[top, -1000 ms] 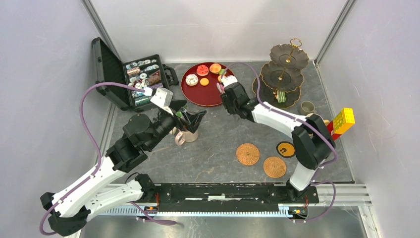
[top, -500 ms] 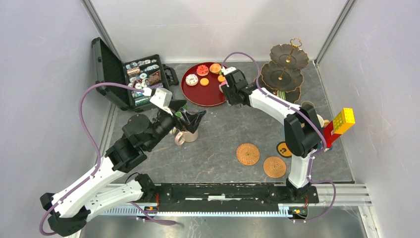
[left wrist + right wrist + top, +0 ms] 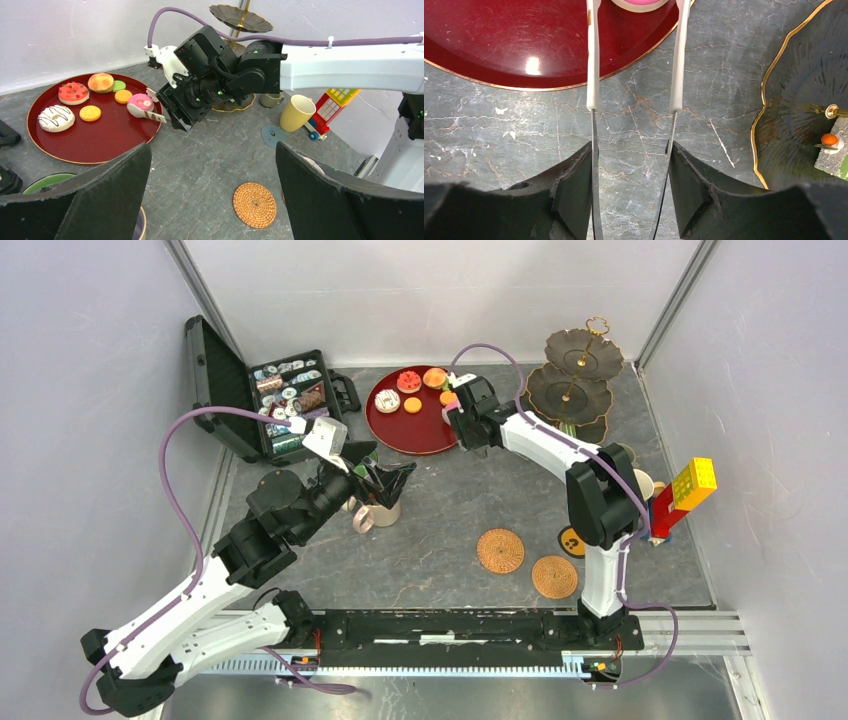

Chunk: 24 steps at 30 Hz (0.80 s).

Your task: Serve the afternoon tea

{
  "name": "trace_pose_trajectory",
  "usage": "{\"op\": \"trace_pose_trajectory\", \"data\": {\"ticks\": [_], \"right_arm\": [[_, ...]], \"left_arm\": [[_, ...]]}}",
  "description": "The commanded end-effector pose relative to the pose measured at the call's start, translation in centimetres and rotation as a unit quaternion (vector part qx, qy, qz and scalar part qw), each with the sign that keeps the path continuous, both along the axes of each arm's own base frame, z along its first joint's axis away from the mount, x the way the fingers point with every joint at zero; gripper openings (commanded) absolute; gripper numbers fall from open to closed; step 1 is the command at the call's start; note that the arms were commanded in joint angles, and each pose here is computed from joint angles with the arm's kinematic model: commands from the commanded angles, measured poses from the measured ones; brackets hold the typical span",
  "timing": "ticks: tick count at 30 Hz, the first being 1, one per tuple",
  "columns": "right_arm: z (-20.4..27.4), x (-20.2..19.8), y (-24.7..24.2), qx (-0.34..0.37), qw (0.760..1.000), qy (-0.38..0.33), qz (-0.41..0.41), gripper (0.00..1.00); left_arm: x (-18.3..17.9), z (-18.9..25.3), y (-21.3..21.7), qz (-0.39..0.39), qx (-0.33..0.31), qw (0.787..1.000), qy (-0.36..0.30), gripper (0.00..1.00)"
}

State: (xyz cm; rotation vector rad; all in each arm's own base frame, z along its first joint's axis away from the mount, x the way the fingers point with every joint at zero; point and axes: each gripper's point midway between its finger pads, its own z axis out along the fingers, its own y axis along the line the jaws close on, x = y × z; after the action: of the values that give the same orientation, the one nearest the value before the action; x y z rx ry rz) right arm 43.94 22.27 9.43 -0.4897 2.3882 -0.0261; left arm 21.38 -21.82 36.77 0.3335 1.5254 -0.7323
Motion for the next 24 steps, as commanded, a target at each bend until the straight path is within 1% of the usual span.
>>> {"op": "trace_pose_trajectory", "data": {"ticks": [1,7,12,17,21,24], "right_arm": [[1.6,1.9,0.6,0.018,0.999,-0.026,-0.004,0.58],[1.2,2.9,0.7,0.026,0.999,-0.028,-0.003,0.6],[1.0,3.4,1.0,0.03,0.999,-0.027,-0.001,0.59],[1.5,3.4,1.4,0.043,0.999,-0.03,0.0,0.5],[2.7,3.0,1.4,0.058,0.998,-0.04,0.002,0.42],[4.3,2.4,1.5,0.079,0.995,-0.058,0.004,0.38]], "left_arm": [[-0.1,2.4,0.4,0.002,-0.005,0.999,-0.039,1.0],[-0.1,2.3,0.4,0.002,-0.003,0.999,-0.038,1.0],[0.0,2.2,0.3,0.002,-0.003,0.999,-0.037,1.0],[0.0,2.2,0.4,0.002,-0.002,0.999,-0.037,1.0],[0.0,2.3,0.3,0.002,-0.003,0.999,-0.037,1.0],[-0.1,2.3,0.3,0.001,-0.004,0.999,-0.037,1.0]]}}
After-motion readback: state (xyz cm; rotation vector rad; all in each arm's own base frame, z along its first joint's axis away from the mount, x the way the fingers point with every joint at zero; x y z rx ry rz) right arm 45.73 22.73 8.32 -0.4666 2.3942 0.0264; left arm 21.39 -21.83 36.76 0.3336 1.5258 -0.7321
